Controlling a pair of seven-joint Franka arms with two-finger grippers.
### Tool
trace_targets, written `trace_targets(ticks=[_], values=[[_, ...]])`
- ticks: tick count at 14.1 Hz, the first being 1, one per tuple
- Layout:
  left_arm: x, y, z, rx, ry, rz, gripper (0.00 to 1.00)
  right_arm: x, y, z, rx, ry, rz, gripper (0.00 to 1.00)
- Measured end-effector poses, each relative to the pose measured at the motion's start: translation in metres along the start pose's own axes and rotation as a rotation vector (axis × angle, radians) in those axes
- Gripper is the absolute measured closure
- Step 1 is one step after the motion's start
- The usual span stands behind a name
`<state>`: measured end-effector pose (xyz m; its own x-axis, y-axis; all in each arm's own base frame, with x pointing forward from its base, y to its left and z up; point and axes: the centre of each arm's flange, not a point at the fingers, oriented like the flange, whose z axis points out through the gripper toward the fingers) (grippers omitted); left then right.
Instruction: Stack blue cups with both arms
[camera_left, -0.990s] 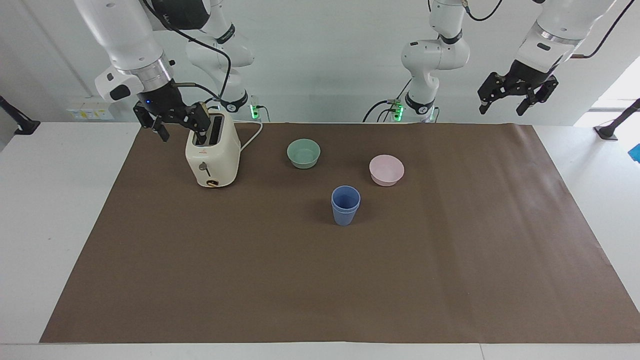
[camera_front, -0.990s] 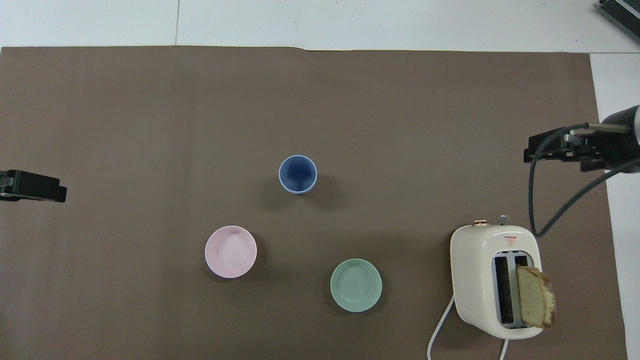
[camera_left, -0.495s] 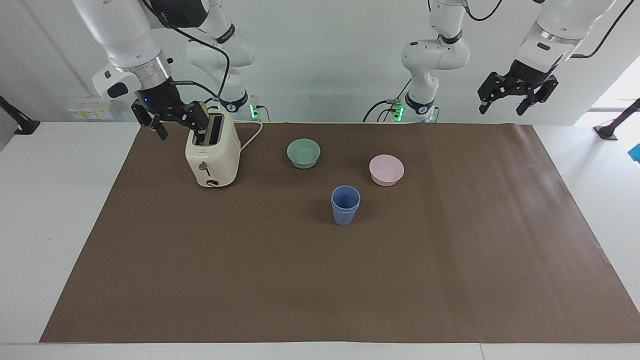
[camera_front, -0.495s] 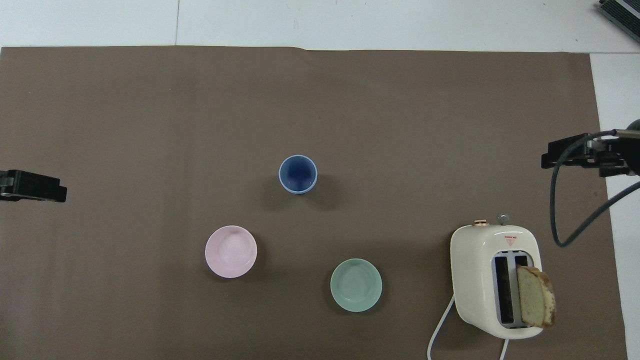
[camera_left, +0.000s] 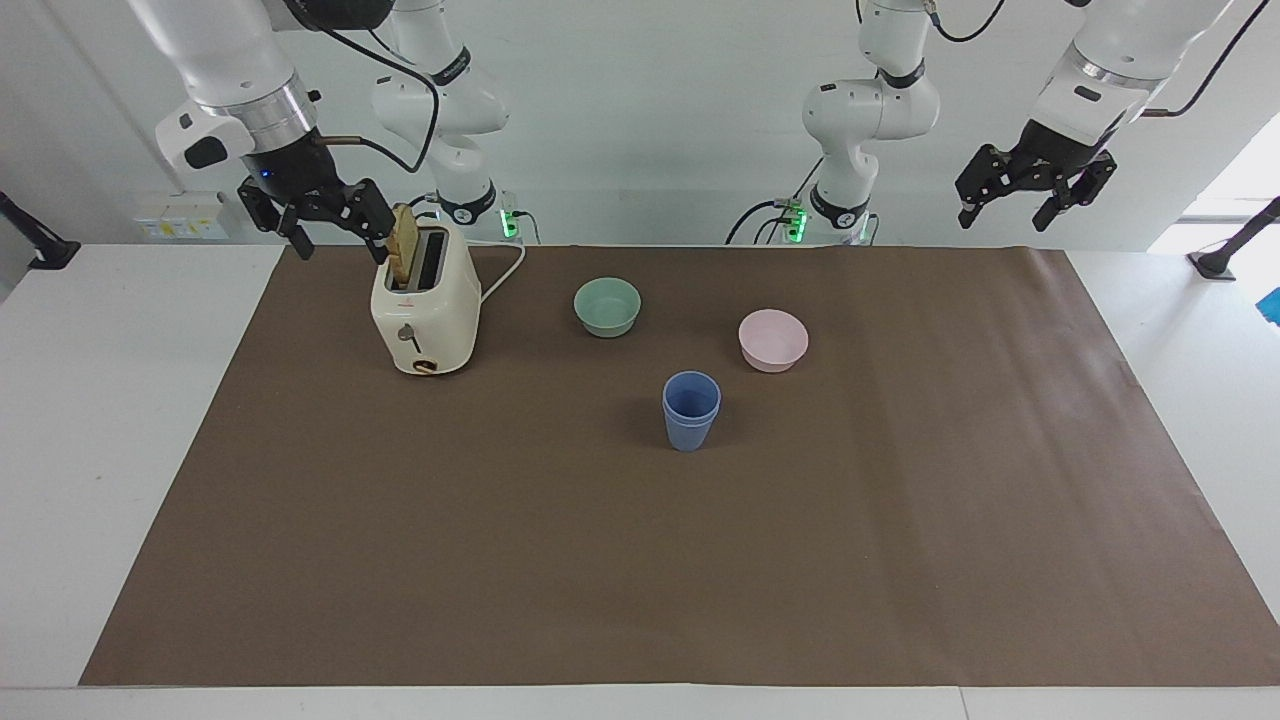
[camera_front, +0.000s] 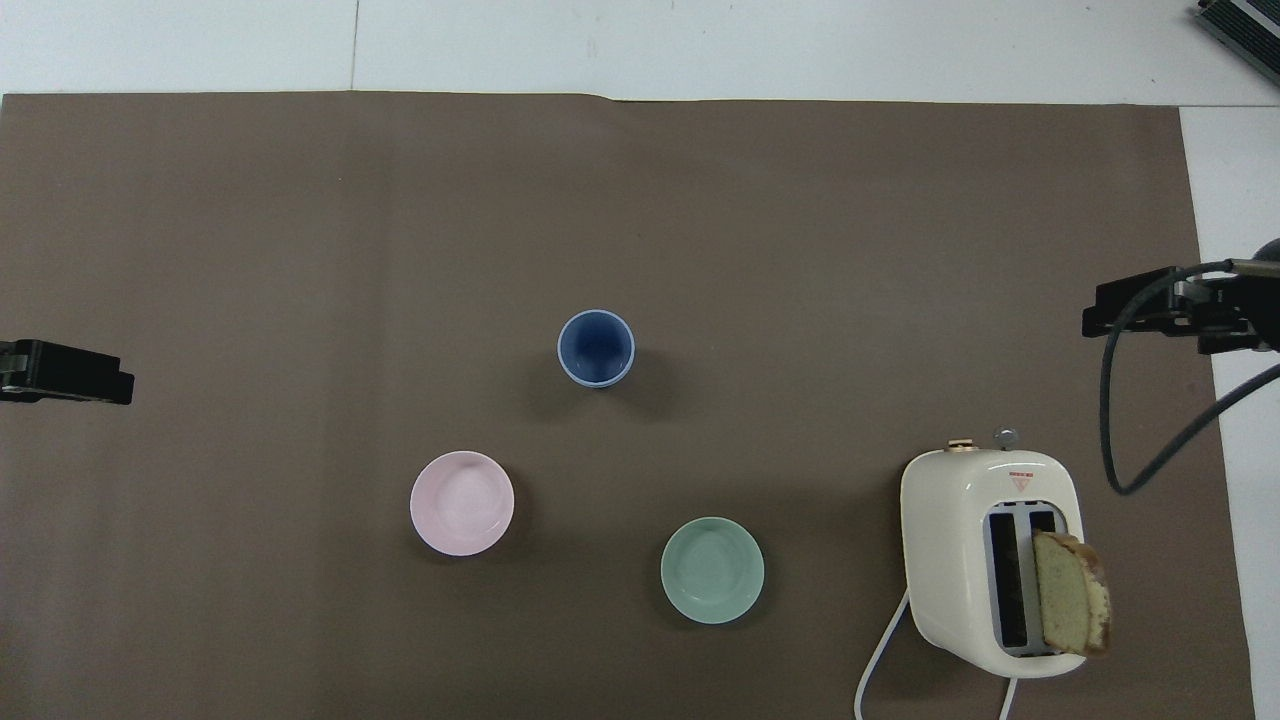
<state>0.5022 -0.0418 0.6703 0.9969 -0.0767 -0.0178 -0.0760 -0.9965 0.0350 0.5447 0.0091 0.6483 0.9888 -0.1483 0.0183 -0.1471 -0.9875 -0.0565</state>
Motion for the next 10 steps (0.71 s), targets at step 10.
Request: trace_targets(ticks=[10], values=[[0.000,-0.014,0.000,-0.001,0.000,-0.034,0.00,0.000,-0.001,0.000,0.000,0.000,-0.001,0.00]])
